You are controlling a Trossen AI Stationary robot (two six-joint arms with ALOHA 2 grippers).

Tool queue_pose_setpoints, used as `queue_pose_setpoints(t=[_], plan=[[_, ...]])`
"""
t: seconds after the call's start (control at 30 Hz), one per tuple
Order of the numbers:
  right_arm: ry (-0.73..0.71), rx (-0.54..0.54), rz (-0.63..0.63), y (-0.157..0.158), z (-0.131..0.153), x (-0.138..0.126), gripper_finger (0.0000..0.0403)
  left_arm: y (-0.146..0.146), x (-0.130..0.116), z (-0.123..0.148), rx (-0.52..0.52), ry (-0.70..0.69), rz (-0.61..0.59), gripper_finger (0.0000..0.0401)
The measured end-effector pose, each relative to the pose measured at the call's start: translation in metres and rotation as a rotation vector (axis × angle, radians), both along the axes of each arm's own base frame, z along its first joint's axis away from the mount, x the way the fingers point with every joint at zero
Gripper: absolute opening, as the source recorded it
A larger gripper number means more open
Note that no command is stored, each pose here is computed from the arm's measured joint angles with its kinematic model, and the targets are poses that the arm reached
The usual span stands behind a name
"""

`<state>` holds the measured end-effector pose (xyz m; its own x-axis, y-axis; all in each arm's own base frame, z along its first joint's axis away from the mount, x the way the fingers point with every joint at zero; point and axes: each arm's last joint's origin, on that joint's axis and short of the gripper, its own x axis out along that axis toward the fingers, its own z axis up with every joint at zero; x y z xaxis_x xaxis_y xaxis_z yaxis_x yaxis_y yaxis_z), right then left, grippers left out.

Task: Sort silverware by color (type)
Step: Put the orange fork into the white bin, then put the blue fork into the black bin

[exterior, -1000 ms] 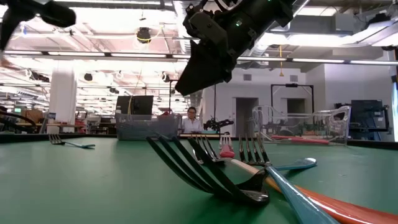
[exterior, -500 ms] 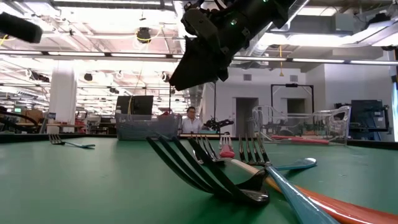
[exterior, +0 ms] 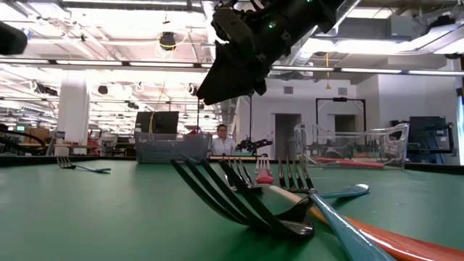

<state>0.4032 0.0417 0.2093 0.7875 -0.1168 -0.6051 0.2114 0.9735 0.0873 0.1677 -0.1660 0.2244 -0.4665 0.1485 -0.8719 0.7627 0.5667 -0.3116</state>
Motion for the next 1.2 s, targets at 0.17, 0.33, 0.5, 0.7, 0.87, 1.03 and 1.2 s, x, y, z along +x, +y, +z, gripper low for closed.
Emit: queue_pose_setpoints(t=[0.17, 0.33, 0.5, 0.7, 0.87, 1.03, 1.2], plan=[[-0.003, 0.016, -0.023, -0.004, 0.0, 0.0, 0.0168, -0.008, 0.007, 0.004, -0.038, -0.059, 0.125, 0.0009], [-0.005, 0.04, -0.041, -0.004, 0.0, 0.0, 0.0168, -0.006, 0.005, -0.001, 0.058, -0.062, 0.289, 0.004], [-0.001, 0.04, -0.04, -0.004, 0.0, 0.0, 0.0168, -0.011, 0.0, 0.0, -0.03, -0.023, 0.167, 0.0052], [0.003, 0.039, -0.04, -0.004, -0.001, 0.0, 0.0168, -0.004, -0.001, 0.003, 0.071, -0.056, 0.161, 0.0054], [-0.001, 0.053, -0.061, -0.008, -0.001, 0.0, 0.0168, 0.009, -0.004, 0.026, 0.084, -0.326, 0.201, 0.0054], [-0.01, 0.088, -0.107, -0.016, 0.0, 0.001, 0.0168, 0.028, -0.01, 0.06, 0.007, -0.857, 0.381, 0.0054], [-0.192, 0.11, -0.116, -0.023, 0.009, 0.014, 0.0168, 0.054, -0.023, 0.086, 0.041, -1.282, 0.693, 0.0055]])
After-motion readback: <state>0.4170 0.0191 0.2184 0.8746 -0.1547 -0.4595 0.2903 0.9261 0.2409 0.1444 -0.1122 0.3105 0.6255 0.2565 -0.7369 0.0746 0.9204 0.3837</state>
